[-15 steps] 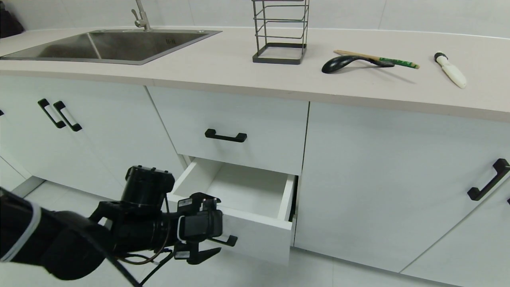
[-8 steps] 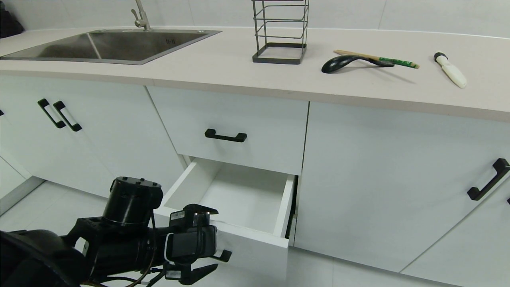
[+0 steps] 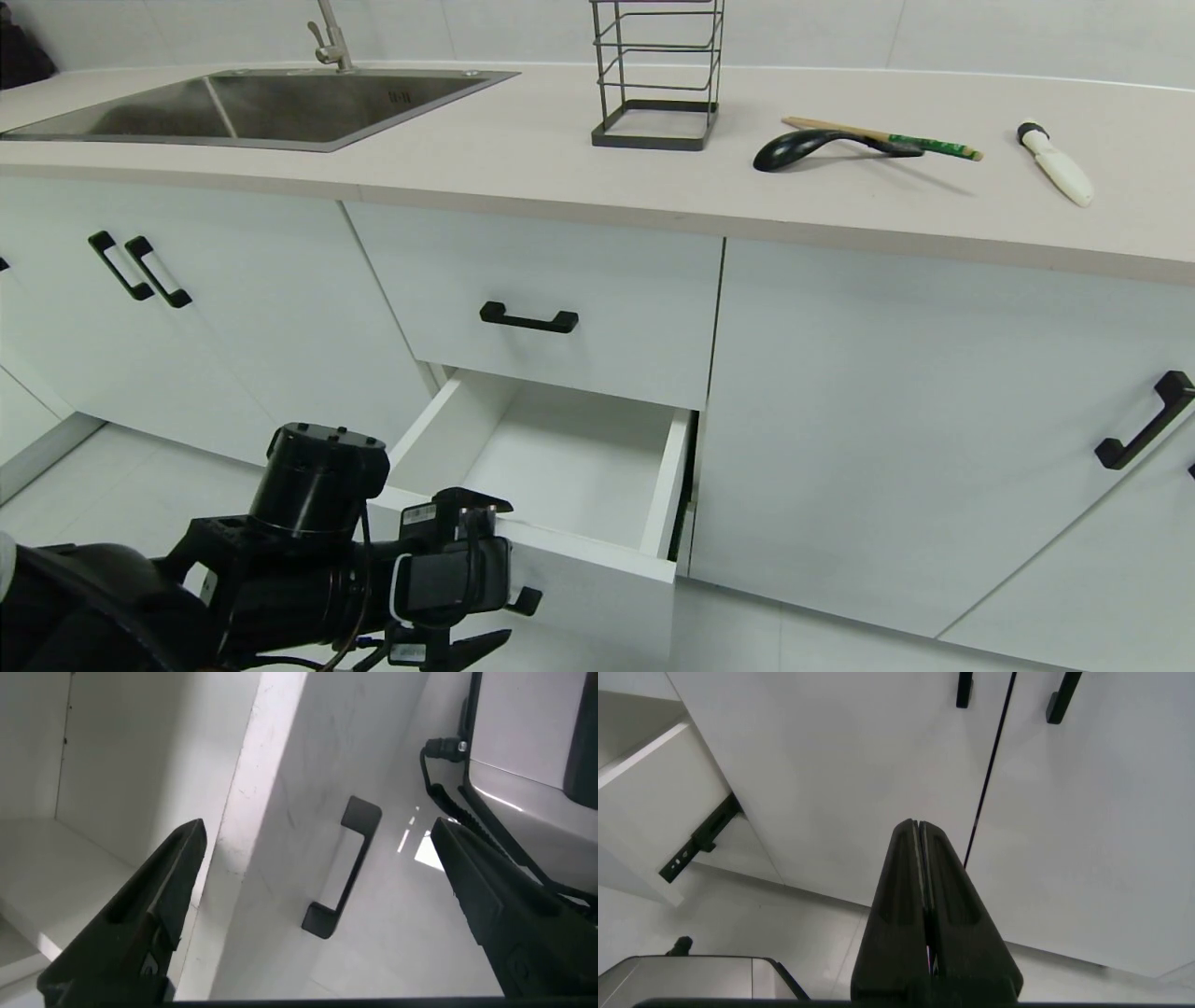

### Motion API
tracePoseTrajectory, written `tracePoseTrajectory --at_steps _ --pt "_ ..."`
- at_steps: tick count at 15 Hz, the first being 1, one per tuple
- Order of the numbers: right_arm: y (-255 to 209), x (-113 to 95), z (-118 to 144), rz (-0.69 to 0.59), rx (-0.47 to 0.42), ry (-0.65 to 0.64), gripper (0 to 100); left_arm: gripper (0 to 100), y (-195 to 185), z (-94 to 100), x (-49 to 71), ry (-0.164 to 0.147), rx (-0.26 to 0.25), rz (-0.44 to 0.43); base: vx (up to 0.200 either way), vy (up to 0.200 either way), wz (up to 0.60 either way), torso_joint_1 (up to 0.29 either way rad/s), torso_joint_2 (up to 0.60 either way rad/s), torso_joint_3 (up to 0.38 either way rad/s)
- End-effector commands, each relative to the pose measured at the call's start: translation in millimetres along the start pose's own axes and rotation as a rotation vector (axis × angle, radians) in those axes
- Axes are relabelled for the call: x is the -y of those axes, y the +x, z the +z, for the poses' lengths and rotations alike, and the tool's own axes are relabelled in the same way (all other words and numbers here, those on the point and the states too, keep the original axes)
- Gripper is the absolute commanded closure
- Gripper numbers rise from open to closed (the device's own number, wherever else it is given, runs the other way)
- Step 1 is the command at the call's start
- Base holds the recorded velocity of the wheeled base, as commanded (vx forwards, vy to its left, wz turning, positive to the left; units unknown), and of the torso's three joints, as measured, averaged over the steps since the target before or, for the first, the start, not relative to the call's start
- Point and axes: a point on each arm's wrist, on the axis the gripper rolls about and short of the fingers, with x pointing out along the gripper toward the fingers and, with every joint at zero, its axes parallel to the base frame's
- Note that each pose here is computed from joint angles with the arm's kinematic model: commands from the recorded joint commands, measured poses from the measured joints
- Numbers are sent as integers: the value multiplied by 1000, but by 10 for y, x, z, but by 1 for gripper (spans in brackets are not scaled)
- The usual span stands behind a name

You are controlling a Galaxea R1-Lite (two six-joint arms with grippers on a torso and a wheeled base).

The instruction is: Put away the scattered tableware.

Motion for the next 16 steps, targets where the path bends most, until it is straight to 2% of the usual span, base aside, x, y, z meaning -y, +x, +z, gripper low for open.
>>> tracePoseTrajectory --at_steps 1,3,8,13,16 --pt "1 0 0 1 -1 0 100 0 27 10 -40 2 0 11 0 0 0 0 0 0" --pt "1 0 0 1 -1 0 100 0 53 23 -86 5 -1 23 0 0 0 0 0 0" --pt "1 0 0 1 -1 0 100 0 84 -50 114 -8 -24 -58 0 0 0 0 0 0" --pt "1 0 0 1 -1 0 100 0 -29 -60 226 -12 -23 -68 0 0 0 0 0 0" --pt "1 0 0 1 -1 0 100 0 -33 -48 227 -8 -18 -66 0 0 0 0 0 0"
